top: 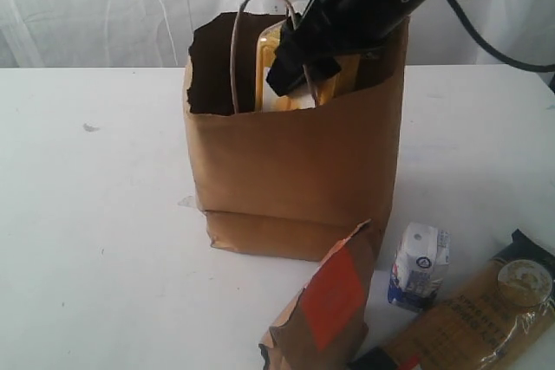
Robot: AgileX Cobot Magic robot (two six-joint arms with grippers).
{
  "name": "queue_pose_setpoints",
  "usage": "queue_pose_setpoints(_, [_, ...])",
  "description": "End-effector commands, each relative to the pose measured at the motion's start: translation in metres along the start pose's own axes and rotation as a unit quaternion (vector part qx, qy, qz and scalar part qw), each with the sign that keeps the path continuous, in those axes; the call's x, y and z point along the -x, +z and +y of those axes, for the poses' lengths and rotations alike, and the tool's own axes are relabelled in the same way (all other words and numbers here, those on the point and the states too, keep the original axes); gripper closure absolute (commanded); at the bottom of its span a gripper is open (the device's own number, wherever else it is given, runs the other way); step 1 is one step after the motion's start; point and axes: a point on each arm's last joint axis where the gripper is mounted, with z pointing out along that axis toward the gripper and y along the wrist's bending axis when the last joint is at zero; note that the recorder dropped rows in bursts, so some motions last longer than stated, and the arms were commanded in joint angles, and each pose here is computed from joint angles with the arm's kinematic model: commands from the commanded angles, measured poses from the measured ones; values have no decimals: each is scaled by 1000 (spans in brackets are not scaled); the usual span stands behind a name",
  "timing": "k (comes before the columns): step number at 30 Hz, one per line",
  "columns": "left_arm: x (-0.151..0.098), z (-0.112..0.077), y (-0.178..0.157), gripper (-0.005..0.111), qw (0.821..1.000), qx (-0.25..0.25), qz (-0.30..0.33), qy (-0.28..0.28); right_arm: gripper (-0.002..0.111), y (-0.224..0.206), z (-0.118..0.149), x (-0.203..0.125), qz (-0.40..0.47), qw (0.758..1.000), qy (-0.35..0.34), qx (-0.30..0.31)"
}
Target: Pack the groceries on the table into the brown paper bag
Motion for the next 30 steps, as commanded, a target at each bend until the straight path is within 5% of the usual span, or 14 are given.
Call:
queue_pose_setpoints(1, [-1,0,0,107,1000,0,2,-5,108,-6,5,-1,4,1000,-11,13])
queue_pose_setpoints(10, [-1,0,0,107,1000,0,2,-5,108,-10,-21,-5,21,990,44,-131])
queue_pose_setpoints(20, [-1,0,0,107,1000,0,2,-5,108,-14,-26,-8,28,983,68,-170])
queue_pose_setpoints(30, [-1,0,0,107,1000,0,2,-5,108,-39,-17,4,-53,981,60,-175])
